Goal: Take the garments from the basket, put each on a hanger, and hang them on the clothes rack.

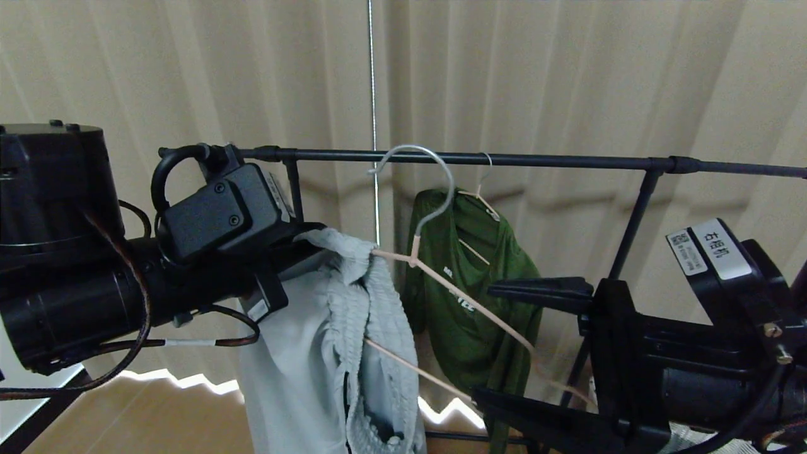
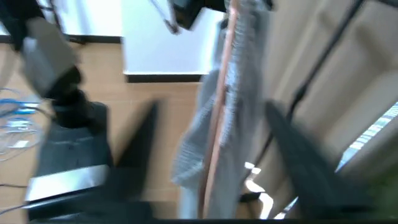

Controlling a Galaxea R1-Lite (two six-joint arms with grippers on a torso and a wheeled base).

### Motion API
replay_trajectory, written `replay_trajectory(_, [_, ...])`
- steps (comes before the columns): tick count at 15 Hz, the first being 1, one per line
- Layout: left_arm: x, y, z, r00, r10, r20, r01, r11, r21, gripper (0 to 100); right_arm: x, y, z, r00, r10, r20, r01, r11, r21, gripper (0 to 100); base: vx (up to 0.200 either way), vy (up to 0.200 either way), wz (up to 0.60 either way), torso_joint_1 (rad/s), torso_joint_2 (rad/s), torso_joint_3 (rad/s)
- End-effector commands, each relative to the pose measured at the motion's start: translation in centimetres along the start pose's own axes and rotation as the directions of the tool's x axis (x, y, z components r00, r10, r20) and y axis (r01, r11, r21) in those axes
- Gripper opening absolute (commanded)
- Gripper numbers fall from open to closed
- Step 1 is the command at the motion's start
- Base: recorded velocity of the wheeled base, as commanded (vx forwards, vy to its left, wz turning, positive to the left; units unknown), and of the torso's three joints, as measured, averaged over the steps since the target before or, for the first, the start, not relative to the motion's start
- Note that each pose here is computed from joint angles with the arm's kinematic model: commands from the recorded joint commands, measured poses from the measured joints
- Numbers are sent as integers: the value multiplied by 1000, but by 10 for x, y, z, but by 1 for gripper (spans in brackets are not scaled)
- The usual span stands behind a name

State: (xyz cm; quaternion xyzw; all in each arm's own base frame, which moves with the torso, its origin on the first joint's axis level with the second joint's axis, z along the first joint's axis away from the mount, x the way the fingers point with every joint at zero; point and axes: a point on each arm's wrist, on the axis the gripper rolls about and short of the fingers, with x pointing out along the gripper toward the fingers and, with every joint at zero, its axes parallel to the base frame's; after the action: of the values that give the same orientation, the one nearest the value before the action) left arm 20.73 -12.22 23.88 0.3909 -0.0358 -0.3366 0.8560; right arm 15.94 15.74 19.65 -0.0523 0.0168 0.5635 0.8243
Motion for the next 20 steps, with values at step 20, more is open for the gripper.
replay_trajectory(20, [-3, 4, 25, 932, 293, -212, -359, 825, -437, 0, 35, 4, -50, 961, -167, -219, 186, 980, 65, 100, 0, 0, 0, 0, 0, 0])
